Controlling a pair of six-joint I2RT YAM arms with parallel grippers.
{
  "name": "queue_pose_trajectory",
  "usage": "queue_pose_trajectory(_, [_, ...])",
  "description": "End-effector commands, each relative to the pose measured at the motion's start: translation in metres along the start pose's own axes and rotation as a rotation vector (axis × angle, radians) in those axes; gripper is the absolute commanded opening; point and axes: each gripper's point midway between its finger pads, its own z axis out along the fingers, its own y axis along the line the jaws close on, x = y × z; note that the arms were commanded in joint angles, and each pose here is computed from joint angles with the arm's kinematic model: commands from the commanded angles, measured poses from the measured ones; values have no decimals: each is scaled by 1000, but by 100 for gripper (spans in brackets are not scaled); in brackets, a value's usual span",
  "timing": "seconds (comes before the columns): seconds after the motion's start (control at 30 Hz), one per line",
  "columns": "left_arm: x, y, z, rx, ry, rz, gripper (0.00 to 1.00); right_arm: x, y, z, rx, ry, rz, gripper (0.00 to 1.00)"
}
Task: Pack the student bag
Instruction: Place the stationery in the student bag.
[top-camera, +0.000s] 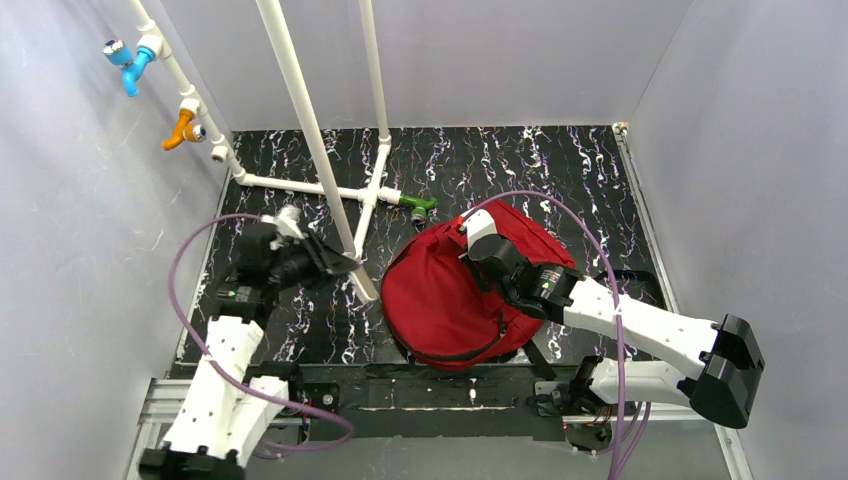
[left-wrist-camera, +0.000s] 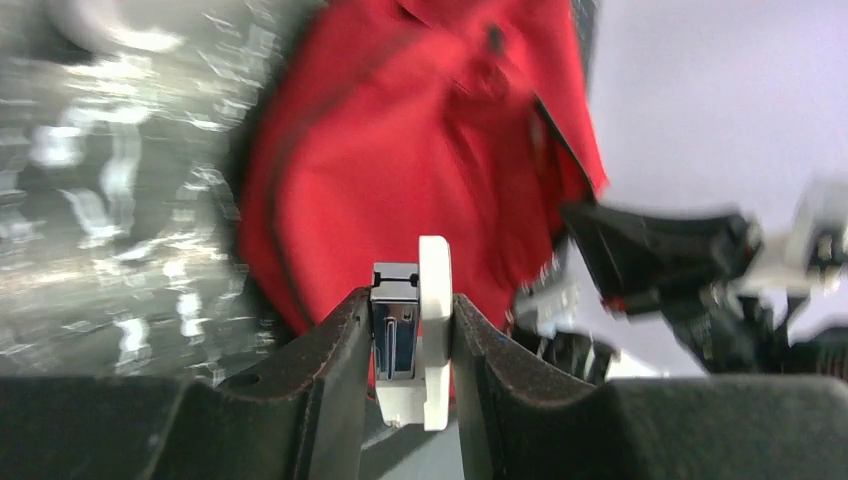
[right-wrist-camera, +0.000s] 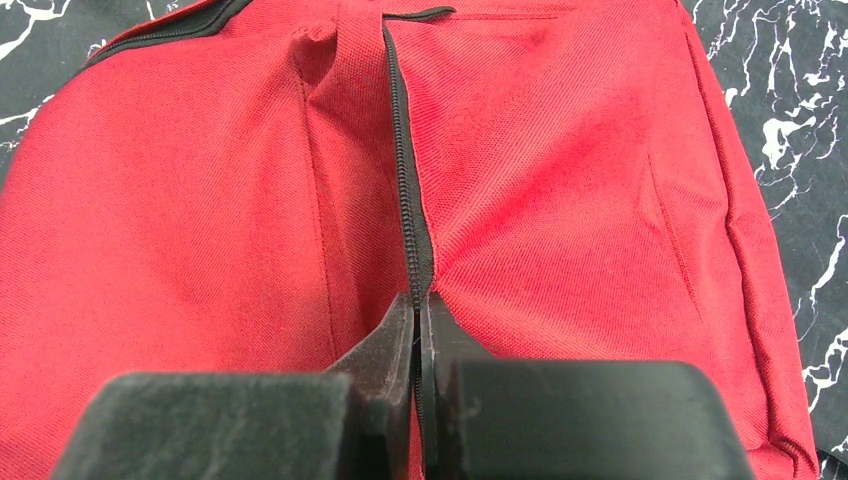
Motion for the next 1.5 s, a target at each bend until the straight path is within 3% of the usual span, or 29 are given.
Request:
queue_pose_trajectory(0.0, [45,-76,8,321,120,61,21,-35,10,-11,-56,-98,73,1])
queue_pose_trajectory(0.07, [58,-93,21,400,121,67,21,-40,10,-15,-59,-111,86,1])
queue_pose_trajectory(0.3, [102,-130,63,340,101,230,18,-56,9,-26,-79,-161,126,1])
queue_pose_trajectory(0.57, [130,-149,129,323,204,147,11,-57,9,-30,-86,-170,140,1])
queue_pose_trajectory(0.77, [115,-149,166,247,111,62,9,-51,8,-30,-86,-167,145,1])
queue_pose_trajectory(0.9, [100,-154,180,200,56,-105,3,-50,5,-32,-79,-170,146,1])
queue_pose_trajectory(1.03, [114,-144,207,92,156,-367,0,-55,4,-35,-80,-181,142,1])
queue_pose_trajectory(1.1, [120,-143,217,62,181,-432,0,-57,5,-35,-84,-184,142,1])
queue_pose_trajectory(1.23, [110,-145,226,40,131,-491,0,-56,7,-35,-92,-180,156,1])
queue_pose_trajectory(1.33, [93,-147,223,16,47,-481,5,-50,-4,-34,-32,-168,159,1])
queue_pose_trajectory(1.47, [86,-152,219,-7,27,-465,7,-46,-7,-35,-24,-163,143,1])
